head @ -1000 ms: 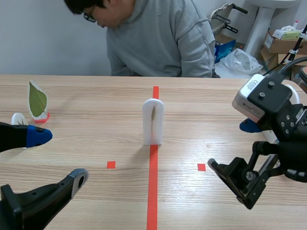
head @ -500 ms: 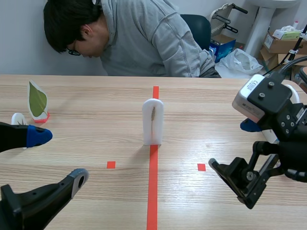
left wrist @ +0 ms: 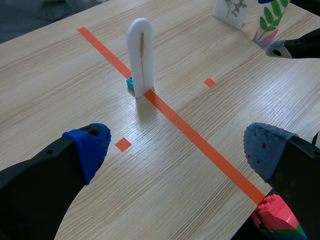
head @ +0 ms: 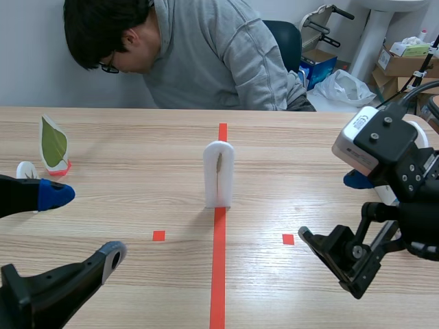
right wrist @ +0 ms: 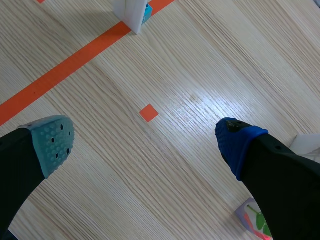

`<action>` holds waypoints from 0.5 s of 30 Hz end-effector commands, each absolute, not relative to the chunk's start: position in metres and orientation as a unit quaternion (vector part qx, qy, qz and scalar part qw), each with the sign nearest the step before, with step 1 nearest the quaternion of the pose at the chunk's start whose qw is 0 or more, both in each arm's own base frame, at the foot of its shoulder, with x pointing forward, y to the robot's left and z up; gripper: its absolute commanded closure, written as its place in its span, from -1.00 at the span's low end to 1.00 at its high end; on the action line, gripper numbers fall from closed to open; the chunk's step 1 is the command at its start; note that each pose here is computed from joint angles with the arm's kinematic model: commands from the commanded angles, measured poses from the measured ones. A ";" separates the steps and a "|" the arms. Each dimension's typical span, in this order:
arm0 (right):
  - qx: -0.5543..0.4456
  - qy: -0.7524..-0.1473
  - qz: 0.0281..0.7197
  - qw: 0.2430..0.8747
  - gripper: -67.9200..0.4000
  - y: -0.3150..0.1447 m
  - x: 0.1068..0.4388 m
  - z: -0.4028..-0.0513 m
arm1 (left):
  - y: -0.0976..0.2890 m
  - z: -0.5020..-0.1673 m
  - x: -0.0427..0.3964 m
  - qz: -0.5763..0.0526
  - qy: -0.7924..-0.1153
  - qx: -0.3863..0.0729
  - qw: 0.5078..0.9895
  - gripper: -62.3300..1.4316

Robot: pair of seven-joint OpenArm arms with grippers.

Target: Do the leaf sorting experiment

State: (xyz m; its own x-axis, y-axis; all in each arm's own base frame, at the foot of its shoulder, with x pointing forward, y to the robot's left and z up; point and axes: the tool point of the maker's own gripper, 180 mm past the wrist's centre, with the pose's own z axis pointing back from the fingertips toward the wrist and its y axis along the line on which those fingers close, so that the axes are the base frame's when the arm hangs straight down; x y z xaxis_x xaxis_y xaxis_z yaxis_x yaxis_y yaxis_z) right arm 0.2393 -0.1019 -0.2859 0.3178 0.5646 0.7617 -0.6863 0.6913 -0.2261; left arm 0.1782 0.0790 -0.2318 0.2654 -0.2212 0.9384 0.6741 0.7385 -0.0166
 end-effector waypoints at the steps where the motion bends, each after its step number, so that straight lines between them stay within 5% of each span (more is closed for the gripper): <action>1: 0.063 -0.453 0.386 0.801 -0.70 -0.103 0.246 -0.276 | 0.075 -0.230 0.178 -0.291 -0.532 -0.218 0.764 -0.82; 7: 0.063 -0.453 0.386 0.801 -0.70 -0.103 0.246 -0.276 | 0.087 -0.239 0.199 -0.322 -0.525 -0.169 0.770 -0.82; 15: 0.050 -0.451 0.393 0.800 -0.70 -0.106 0.246 -0.277 | 0.098 -0.268 0.251 -0.356 -0.523 -0.164 0.757 -0.82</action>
